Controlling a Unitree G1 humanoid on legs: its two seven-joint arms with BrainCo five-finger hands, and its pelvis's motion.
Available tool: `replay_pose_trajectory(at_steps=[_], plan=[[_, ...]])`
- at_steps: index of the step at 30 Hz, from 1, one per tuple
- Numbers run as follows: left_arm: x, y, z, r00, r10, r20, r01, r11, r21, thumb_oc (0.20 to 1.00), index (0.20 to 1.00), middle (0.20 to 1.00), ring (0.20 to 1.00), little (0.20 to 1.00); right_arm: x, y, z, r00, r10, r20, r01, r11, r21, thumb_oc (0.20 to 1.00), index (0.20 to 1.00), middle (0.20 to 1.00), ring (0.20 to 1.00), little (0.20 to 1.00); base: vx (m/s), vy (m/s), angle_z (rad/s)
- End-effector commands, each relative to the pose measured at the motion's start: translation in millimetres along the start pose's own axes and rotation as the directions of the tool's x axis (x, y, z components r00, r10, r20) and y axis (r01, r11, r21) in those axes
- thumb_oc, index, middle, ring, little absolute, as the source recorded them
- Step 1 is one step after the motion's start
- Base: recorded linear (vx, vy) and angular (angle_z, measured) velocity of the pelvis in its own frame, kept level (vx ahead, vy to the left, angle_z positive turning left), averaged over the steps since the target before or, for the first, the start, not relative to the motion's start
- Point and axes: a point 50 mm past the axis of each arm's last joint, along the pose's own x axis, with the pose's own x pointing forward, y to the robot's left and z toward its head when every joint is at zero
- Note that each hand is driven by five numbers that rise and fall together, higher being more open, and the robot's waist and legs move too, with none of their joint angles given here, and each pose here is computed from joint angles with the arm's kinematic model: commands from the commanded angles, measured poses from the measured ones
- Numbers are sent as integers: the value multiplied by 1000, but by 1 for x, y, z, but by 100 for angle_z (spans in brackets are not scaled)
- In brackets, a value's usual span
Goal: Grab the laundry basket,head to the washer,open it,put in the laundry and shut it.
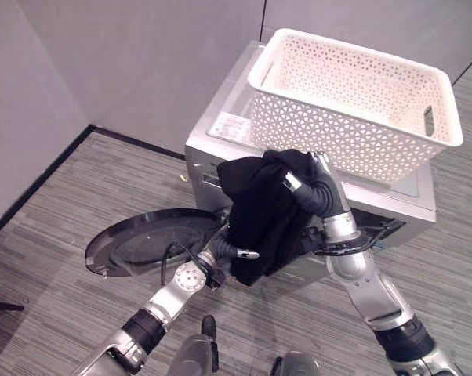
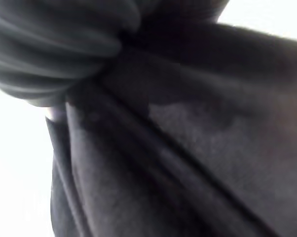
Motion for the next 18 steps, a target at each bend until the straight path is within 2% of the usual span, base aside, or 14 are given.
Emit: replay_pose_trajectory(at_steps=[1,4,5,8,14,18], plan=[[8,-23,21,991,-85,104,88,996,-26,1000,1000,1000,1000,1000,14,-13,22,986,-105,127,95,992,79,200,200,200,200,200,0,0,-15],[8,-23,21,991,-85,104,88,996,-26,1000,1000,1000,1000,1000,14,-13,22,986,-105,127,95,992,79,200,200,200,200,200,-124,-107,-5],[13,-32,29,986,-98,138,106,993,-55,1000,1000,1000,1000,1000,18,-17,24,980,-144,134,131,986,103,200,200,200,200,200,-427,-364,10],[17,-45,31,983,-118,142,129,989,-75,1000,1000,1000,1000,1000,10,-9,19,991,-101,94,86,985,152,200,200,200,200,200,-209,-199,13],[27,-62,37,987,-71,142,92,985,-148,1000,1000,1000,1000,1000,-9,35,18,999,49,-14,-38,901,432,200,200,200,200,200,-24,-38,10],[34,-67,48,987,-3,164,37,978,-206,1000,1000,1000,1000,1000,-17,69,20,984,173,-36,-132,854,503,200,200,200,200,200,-17,-10,13]])
